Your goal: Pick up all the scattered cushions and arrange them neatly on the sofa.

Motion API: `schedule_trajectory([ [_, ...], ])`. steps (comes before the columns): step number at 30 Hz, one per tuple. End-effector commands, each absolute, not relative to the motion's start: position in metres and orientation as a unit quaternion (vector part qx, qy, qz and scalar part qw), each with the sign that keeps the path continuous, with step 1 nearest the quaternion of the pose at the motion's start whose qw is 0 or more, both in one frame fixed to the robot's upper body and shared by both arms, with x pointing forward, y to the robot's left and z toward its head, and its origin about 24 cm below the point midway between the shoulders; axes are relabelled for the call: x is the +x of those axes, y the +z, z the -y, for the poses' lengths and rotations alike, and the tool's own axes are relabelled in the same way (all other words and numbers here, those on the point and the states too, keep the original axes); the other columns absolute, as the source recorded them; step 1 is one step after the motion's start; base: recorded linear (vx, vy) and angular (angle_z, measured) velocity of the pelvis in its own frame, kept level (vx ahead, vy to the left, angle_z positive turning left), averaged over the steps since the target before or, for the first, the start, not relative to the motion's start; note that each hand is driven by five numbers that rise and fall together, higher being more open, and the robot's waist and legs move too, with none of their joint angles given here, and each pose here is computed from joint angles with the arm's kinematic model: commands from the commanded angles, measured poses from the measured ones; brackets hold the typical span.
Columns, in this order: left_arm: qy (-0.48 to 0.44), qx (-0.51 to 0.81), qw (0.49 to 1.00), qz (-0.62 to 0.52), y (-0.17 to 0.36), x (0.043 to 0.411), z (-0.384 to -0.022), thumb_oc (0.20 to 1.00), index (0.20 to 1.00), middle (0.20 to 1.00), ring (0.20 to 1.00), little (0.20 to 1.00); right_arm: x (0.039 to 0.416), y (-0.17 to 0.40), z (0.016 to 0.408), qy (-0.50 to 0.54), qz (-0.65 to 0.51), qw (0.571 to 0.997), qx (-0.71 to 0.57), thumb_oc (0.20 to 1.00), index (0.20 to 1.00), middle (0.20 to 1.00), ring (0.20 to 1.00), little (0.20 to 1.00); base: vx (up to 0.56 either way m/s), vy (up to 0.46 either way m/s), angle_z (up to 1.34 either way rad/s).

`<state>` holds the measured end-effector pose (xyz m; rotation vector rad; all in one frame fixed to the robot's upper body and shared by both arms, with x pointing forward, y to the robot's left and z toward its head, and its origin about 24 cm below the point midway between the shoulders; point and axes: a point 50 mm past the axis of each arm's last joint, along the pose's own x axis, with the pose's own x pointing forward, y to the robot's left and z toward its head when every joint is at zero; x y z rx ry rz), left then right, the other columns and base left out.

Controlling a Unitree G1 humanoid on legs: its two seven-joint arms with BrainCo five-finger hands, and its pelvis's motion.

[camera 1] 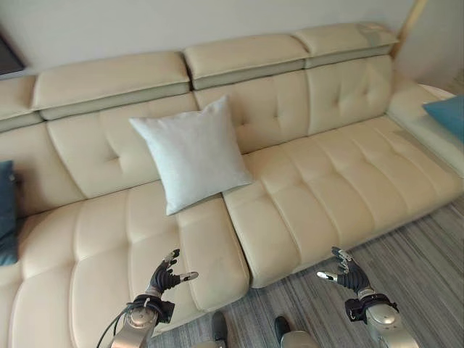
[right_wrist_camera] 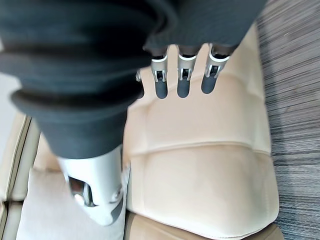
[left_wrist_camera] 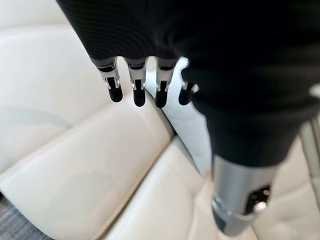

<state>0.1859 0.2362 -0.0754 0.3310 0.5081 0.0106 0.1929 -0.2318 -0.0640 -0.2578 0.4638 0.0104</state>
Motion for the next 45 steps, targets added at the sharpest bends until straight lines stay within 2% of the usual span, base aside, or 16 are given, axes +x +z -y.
schedule_trajectory([
  [1,-0.005,0.174,0.964,-0.2,-0.059,0.198,-0.236,1.0,1.0,1.0,1.0,1.0,0.22,-0.041,0.231,0.007,-0.169,0.976,-0.135,1.0,1.0,1.0,1.0,1.0,-0.07,-0.097,-0.92],
  [5,-0.013,0.16,0.968,-0.192,-0.055,0.2,-0.231,1.0,1.0,1.0,1.0,1.0,0.225,-0.039,0.22,0.028,-0.161,0.976,-0.145,1.0,1.0,1.0,1.0,1.0,0.01,-0.135,-2.2],
  [19,-0.062,0.137,0.968,-0.201,-0.065,0.199,-0.199,1.0,1.0,1.0,1.0,1.0,0.23,-0.024,0.222,0.039,-0.129,0.977,-0.165,1.0,1.0,1.0,1.0,1.0,0.12,-0.205,-0.81],
  [29,-0.054,0.141,0.966,-0.208,-0.065,0.198,-0.203,1.0,1.0,1.0,1.0,1.0,0.231,-0.03,0.221,0.026,-0.141,0.978,-0.155,1.0,1.0,1.0,1.0,1.0,0.25,0.0,-0.63],
  [39,-0.045,0.14,0.965,-0.219,-0.066,0.189,-0.215,1.0,1.0,1.0,1.0,1.0,0.222,-0.037,0.207,0.062,-0.152,0.976,-0.145,1.0,1.0,1.0,1.0,1.0,0.28,0.127,-0.69],
  [45,-0.04,0.141,0.966,-0.213,-0.064,0.192,-0.215,1.0,1.0,1.0,1.0,1.0,0.224,-0.035,0.203,0.062,-0.145,0.978,-0.139,1.0,1.0,1.0,1.0,1.0,0.23,0.045,-0.01],
])
